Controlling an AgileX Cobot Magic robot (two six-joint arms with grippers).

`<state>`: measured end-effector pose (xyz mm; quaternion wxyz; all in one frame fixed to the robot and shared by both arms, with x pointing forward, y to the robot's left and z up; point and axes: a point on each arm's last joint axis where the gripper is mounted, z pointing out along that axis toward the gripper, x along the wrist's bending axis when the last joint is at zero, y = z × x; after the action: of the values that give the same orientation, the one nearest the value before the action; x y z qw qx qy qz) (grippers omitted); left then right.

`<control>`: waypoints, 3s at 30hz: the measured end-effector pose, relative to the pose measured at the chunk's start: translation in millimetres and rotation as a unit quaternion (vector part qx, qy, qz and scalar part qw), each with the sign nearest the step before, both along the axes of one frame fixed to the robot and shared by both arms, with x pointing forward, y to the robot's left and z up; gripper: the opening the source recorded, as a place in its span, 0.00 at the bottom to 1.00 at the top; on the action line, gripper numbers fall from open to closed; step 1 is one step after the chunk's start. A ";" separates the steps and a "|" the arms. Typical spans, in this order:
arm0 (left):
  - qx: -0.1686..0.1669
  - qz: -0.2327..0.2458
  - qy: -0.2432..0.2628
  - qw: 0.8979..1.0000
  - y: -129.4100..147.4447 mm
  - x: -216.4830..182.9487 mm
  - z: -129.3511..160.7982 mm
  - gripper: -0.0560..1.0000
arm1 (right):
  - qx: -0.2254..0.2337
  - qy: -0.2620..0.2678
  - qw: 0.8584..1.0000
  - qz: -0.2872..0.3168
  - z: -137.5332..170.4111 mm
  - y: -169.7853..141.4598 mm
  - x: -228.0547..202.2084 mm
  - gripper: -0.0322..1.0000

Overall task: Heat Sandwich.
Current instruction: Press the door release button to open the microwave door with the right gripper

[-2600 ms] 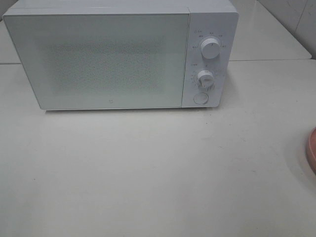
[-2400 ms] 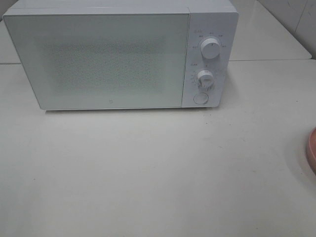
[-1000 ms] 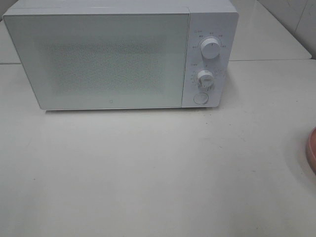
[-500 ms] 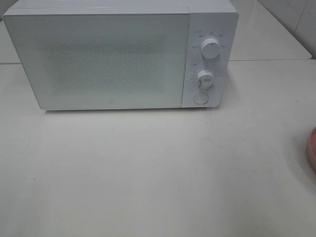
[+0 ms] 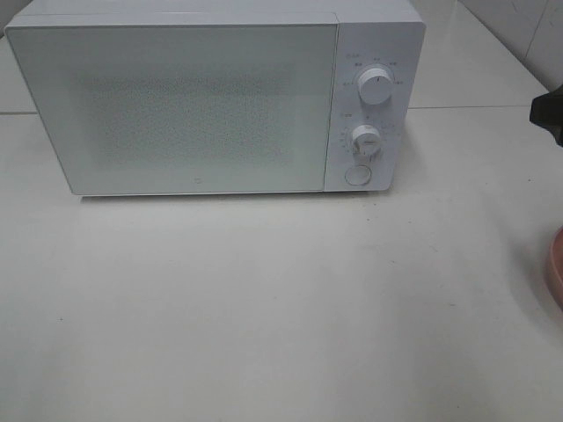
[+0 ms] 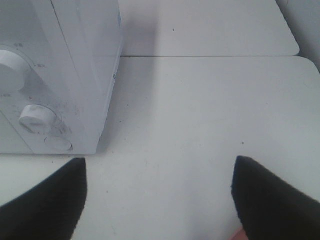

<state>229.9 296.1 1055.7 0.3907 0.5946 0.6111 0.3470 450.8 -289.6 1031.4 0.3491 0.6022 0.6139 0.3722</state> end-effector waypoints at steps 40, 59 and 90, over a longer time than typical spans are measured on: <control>0.000 0.000 0.000 1.000 0.0 0.0 0.0 0.99 | -0.059 -0.119 0.991 0.029 -111.6 88.7 -21.8 0.78; 0.000 0.000 0.000 1.000 0.0 0.0 0.0 0.99 | -0.050 -0.102 0.993 0.038 -124.1 124.2 -21.8 0.78; 0.000 0.000 0.000 1.000 0.0 0.0 0.0 0.99 | 0.565 -0.048 0.792 -0.226 -124.1 124.2 -21.8 0.65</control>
<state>229.9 296.1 1055.7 0.3907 0.5946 0.6111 0.3470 429.1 -165.3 907.2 0.0499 0.7953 0.1238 0.5914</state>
